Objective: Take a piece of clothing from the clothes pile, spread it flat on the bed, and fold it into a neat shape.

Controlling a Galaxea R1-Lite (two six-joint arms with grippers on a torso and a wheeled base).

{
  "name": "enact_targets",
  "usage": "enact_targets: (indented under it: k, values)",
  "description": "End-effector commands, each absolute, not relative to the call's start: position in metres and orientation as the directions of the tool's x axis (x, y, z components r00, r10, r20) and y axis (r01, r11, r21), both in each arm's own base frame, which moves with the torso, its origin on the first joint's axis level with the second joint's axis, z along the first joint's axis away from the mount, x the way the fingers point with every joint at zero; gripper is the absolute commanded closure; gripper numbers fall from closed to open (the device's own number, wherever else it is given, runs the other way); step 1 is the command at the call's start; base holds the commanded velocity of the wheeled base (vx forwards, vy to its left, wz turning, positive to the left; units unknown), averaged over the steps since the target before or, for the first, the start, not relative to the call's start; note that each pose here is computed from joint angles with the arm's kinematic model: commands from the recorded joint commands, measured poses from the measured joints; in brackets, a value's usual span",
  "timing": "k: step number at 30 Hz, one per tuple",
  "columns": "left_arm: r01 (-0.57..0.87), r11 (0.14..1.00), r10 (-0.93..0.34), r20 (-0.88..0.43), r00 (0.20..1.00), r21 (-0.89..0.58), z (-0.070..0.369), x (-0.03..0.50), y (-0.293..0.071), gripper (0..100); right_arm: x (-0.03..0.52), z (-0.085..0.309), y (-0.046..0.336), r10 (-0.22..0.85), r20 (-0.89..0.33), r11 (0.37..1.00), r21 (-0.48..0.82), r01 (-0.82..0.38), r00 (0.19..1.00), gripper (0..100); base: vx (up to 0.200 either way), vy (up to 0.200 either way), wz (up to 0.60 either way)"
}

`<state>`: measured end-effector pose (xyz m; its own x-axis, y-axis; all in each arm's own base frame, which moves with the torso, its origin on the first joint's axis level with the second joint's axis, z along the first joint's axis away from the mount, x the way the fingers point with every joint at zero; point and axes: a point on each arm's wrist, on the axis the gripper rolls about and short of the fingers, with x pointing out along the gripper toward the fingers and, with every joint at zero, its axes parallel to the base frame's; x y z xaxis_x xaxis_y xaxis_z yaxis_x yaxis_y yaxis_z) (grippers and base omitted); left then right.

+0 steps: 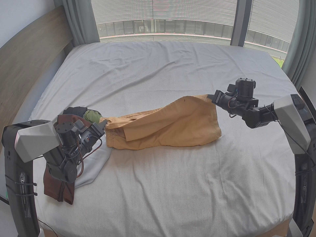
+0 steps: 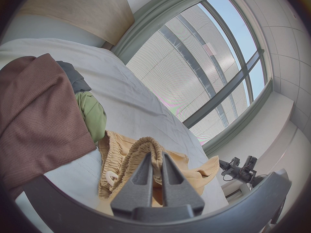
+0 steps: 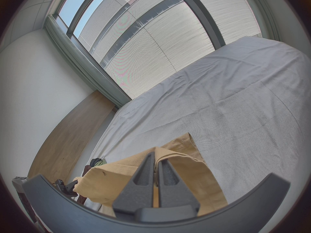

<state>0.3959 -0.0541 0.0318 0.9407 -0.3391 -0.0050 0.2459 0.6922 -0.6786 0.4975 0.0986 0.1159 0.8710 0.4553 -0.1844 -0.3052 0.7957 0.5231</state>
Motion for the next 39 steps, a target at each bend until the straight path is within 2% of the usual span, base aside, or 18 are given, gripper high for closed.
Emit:
enact_targets:
  k: [1,11,12,16,17,29,36,39]
  values:
    - [0.232,0.699,-0.317,-0.002,0.949,-0.676,0.029,0.400,-0.050,100,0.507,0.102,0.099,0.455,-0.187,0.796,0.524,-0.303,0.871,100,0.000,0.000,0.00]
    - [0.227,0.702,-0.299,0.009,0.954,-0.675,0.023,0.410,-0.046,100,0.517,0.095,0.101,0.460,-0.139,0.789,0.517,-0.332,0.877,100,0.000,0.000,0.00]
    - [0.228,0.701,-0.299,0.012,0.954,-0.675,0.023,0.411,-0.046,0,0.518,0.096,0.102,0.462,-0.127,0.787,0.515,-0.339,0.878,100,0.000,0.000,0.00]
    - [0.222,0.705,-0.286,0.017,0.958,-0.674,0.022,0.413,-0.046,0,0.522,0.096,0.102,0.468,-0.089,0.780,0.509,-0.364,0.879,100,0.000,0.000,0.00]
    - [0.219,0.706,-0.283,0.015,0.959,-0.674,0.021,0.413,-0.046,0,0.524,0.096,0.102,0.465,-0.075,0.779,0.508,-0.368,0.882,0,0.000,0.000,0.00]
    - [0.194,0.720,-0.218,0.049,0.975,-0.667,0.034,0.414,-0.034,0,0.515,0.118,0.098,0.451,-0.032,0.778,0.504,-0.375,0.892,0,0.000,0.000,0.00]
    - [0.212,0.714,-0.244,0.047,0.969,-0.667,0.049,0.399,-0.037,0,0.486,0.133,0.098,0.459,-0.079,0.780,0.513,-0.358,0.885,0,0.000,0.000,0.00]
    - [0.251,0.703,-0.309,0.031,0.950,-0.666,0.055,0.386,-0.036,0,0.458,0.130,0.096,0.463,-0.161,0.786,0.529,-0.320,0.871,0,0.000,0.000,0.00]
